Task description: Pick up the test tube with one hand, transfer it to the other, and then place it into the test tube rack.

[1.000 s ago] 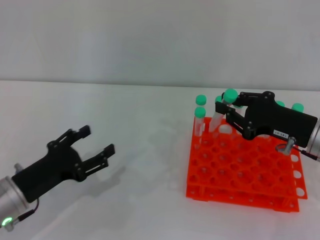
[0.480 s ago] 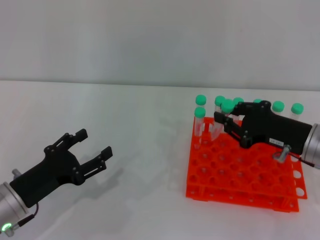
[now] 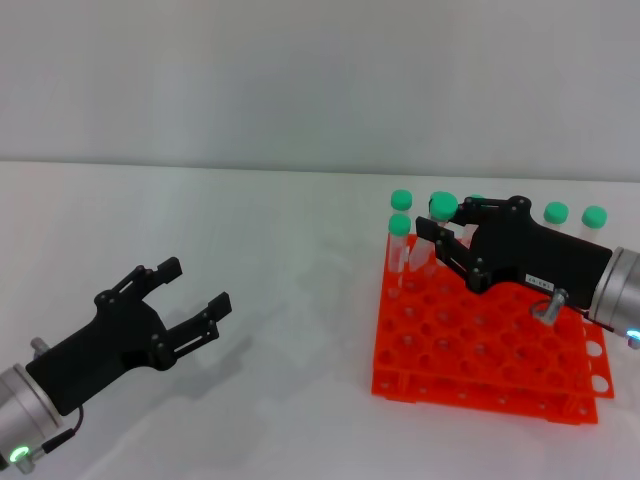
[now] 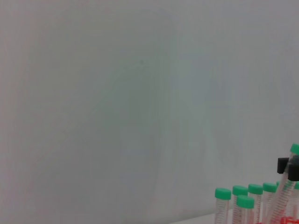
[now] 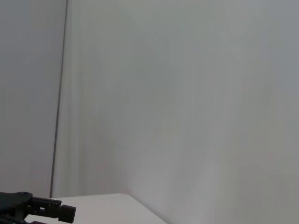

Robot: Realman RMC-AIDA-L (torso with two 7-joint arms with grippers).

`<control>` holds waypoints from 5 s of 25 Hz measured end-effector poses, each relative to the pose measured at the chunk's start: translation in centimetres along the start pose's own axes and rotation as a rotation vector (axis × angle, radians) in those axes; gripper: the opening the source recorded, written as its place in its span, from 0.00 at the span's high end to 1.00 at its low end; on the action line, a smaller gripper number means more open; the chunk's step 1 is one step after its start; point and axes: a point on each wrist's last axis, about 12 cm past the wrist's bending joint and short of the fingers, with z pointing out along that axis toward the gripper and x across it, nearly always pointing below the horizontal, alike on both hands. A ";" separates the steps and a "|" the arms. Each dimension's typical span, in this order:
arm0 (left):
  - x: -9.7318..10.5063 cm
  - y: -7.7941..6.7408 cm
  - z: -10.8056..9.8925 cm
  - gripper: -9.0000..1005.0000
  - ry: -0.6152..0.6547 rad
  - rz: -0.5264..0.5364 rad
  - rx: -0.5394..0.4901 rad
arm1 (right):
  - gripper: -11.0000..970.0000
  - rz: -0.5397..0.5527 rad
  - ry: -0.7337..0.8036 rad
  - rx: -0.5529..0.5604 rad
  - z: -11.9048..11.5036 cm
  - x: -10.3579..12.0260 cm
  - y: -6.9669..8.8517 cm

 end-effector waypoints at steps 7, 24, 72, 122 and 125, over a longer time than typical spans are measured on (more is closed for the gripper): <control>0.3 -0.4 0.0 0.12 -0.003 -0.016 0.007 | 0.77 -0.014 0.023 0.001 0.1 0.4 0.1; 0.5 -0.9 0.3 0.12 -0.008 -0.014 0.024 | 0.78 -0.073 0.043 0.050 0.3 0.9 0.0; 0.5 -0.9 0.5 0.12 -0.004 -0.010 0.033 | 0.64 -0.086 0.136 0.060 1.8 1.8 0.6; 0.3 1.5 -1.0 0.12 -0.228 0.059 -0.495 | 0.13 -0.026 -0.136 0.718 -19.4 6.6 1.4; 0.5 1.5 -1.0 0.12 -0.219 0.061 -0.503 | 0.13 -0.028 -0.142 0.727 -19.4 6.5 1.3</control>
